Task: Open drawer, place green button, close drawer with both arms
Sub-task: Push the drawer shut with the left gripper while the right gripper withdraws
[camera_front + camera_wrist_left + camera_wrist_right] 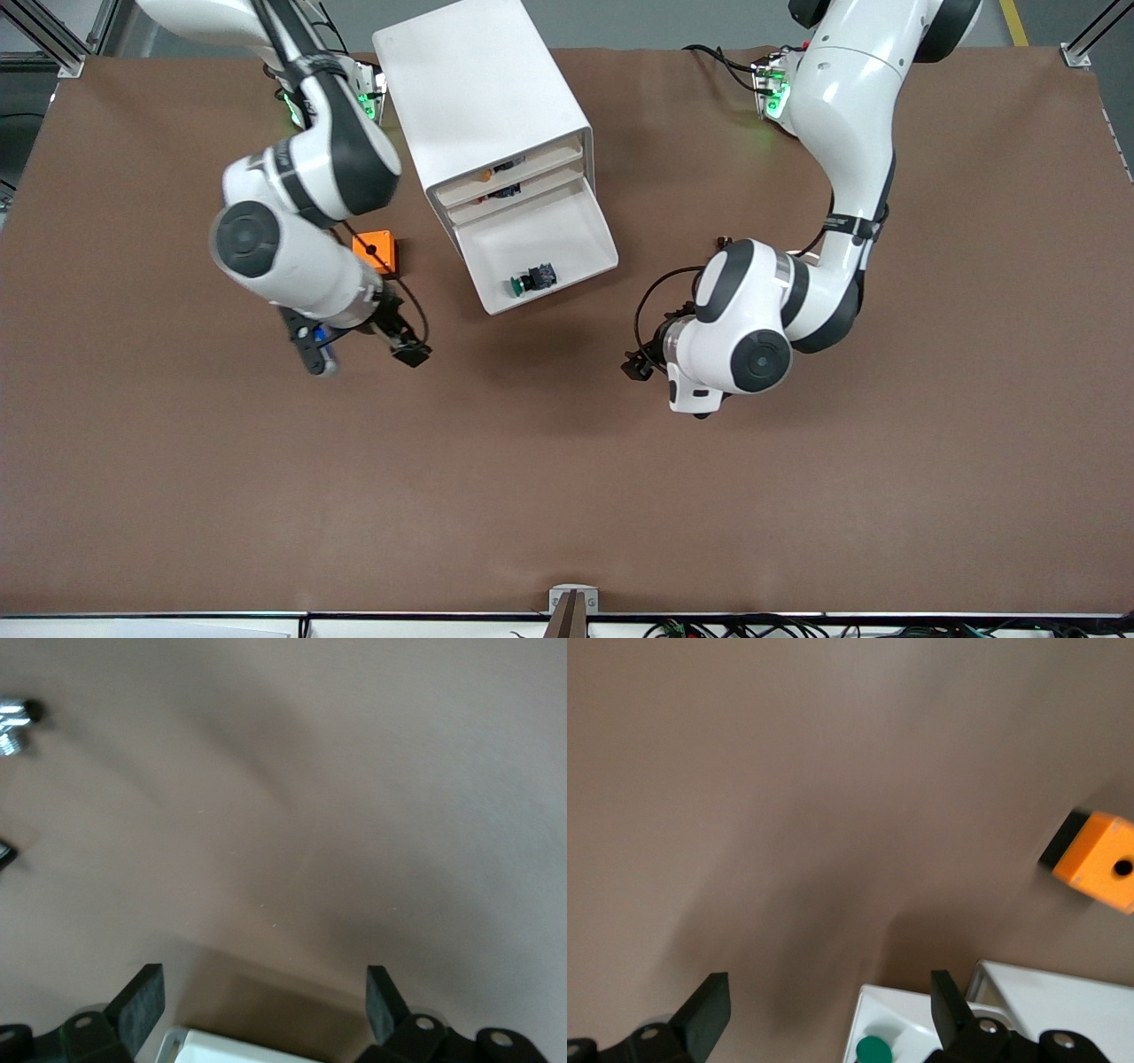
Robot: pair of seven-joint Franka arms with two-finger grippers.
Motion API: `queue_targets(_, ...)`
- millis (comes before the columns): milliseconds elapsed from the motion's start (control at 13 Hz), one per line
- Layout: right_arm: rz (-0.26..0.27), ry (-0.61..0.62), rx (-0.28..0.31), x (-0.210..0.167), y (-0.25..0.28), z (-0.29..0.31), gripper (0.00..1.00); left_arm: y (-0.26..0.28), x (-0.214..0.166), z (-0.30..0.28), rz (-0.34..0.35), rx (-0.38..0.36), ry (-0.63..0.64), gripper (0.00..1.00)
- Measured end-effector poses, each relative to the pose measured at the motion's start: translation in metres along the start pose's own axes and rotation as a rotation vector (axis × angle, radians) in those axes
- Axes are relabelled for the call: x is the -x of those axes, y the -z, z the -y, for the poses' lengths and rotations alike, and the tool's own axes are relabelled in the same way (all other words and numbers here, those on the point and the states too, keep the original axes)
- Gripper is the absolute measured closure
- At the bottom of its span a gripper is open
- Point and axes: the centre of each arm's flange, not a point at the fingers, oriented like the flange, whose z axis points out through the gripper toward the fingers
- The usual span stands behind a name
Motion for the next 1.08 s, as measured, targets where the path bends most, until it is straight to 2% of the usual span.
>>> queue_targets(308, 0.018, 0.265, 0.001, -0.084, 0.054, -0.031, 0.00, -0.039, 0.032, -0.026, -0.057, 0.045, -0.177, 0.00)
queue_targets(462, 0.021, 0.400, -0.008, -0.126, 0.079, -0.060, 0.00, -0.060, 0.057, -0.036, -0.065, 0.037, -0.238, 0.00)
queue_targets(615, 0.001, 0.545, -0.004, -0.154, 0.106, -0.090, 0.00, -0.076, 0.080, -0.040, -0.063, 0.016, -0.272, 0.00)
queue_targets(846, -0.045, 0.703, 0.031, -0.174, 0.143, -0.126, 0.00, -0.095, 0.100, -0.040, -0.058, -0.013, -0.298, 0.00)
queue_targets(1077, -0.102, 0.819, 0.050, -0.175, 0.180, -0.151, 0.00, -0.113, 0.116, -0.038, -0.051, -0.043, -0.311, 0.00)
